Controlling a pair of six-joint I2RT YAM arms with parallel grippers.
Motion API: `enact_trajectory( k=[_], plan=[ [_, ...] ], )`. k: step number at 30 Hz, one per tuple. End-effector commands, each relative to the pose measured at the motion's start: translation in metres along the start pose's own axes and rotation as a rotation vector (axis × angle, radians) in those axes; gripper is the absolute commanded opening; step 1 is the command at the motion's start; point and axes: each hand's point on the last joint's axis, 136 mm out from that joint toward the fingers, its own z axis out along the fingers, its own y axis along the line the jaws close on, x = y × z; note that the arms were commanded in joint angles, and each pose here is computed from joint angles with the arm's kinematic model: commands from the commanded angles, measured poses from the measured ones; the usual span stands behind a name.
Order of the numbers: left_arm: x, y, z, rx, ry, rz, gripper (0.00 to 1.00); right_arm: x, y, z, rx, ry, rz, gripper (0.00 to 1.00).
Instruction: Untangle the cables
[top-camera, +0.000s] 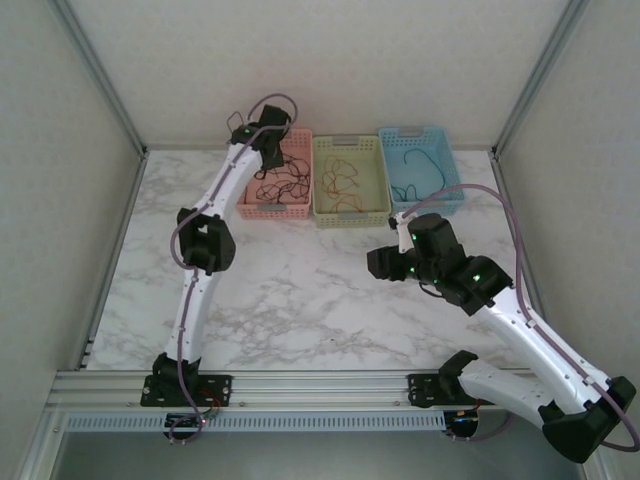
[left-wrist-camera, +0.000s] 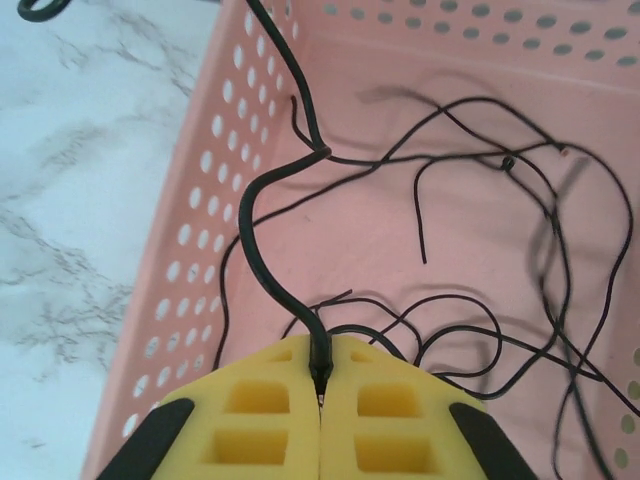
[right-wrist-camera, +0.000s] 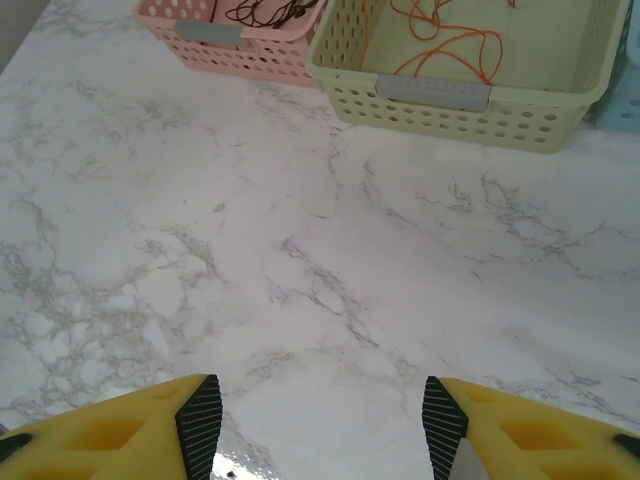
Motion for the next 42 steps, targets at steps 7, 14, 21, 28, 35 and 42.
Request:
enact_trajectory(
  k=[7,14,21,28,35,42],
  plan=[
    [-0.024,-0.002,-0.058,0.008,-0.093,0.094,0.0,0.007,-0.003,0.003,0.006,0.003,0.015,0.59],
    [-0.027,0.001,-0.064,0.004,-0.105,0.126,0.0,0.011,-0.005,0.009,0.011,0.011,0.015,0.6],
    [-0.043,0.024,-0.07,-0.116,-0.168,0.176,0.0,0.015,-0.005,0.015,0.008,0.027,0.018,0.6],
    [-0.035,0.013,-0.078,-0.024,-0.126,0.21,0.0,0.015,-0.005,0.018,0.009,0.031,0.016,0.61],
    [-0.003,-0.032,-0.096,0.26,-0.014,0.267,0.0,0.016,-0.004,0.018,0.006,0.034,0.02,0.6],
    [0.025,-0.031,-0.089,0.304,0.126,0.227,0.0,0.017,-0.004,0.017,0.005,0.034,0.025,0.6]
  ],
)
